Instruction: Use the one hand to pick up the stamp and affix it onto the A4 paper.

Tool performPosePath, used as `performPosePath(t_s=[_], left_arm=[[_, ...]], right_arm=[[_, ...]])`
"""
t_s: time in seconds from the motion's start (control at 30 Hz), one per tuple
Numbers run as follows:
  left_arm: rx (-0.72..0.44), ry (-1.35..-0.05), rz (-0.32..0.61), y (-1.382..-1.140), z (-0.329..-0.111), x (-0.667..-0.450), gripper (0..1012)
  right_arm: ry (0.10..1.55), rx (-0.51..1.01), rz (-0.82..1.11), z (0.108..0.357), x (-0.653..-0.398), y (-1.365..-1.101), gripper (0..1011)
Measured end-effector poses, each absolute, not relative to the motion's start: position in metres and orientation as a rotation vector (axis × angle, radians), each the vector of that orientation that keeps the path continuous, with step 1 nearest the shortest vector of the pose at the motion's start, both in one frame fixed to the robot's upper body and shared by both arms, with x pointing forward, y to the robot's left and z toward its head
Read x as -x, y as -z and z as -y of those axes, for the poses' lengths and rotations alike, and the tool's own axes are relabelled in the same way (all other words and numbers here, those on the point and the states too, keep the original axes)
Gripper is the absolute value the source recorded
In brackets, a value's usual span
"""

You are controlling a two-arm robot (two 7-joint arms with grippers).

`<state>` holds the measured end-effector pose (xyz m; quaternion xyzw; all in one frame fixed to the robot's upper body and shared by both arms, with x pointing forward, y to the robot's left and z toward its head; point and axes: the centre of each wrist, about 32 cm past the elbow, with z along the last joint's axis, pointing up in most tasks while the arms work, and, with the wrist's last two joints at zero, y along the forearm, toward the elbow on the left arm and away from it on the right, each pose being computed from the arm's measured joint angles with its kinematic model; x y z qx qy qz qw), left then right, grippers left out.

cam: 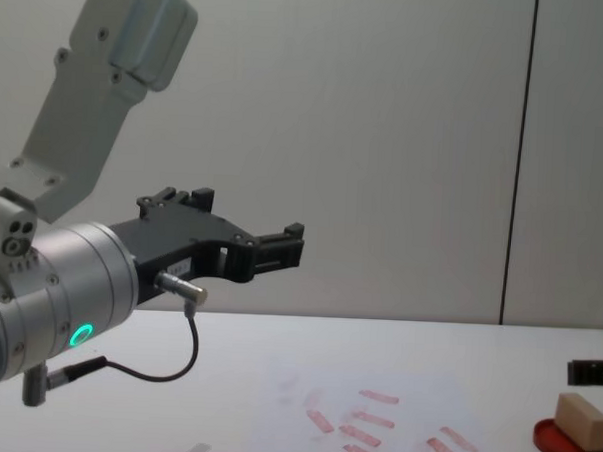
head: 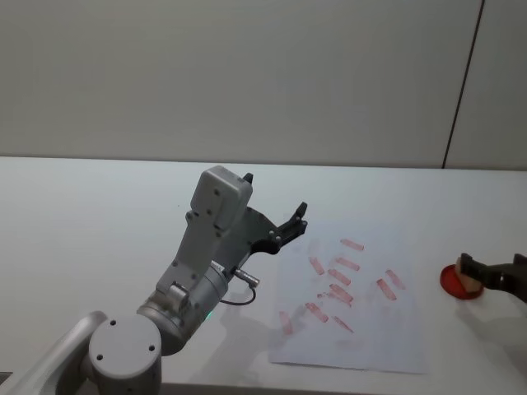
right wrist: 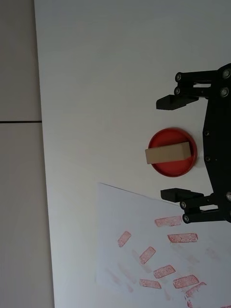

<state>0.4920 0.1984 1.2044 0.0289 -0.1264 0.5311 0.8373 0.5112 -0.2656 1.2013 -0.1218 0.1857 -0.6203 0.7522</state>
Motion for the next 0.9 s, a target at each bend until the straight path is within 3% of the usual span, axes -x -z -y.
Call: performPosePath(t_s=[0.9], left_arm=[[-0.061, -1.124, 0.268, -1.204, -0.198, -0.492, 1002]], right_arm=[[1.334, 0.337, -0.477, 0.253, -0.540, -1.195, 1001]])
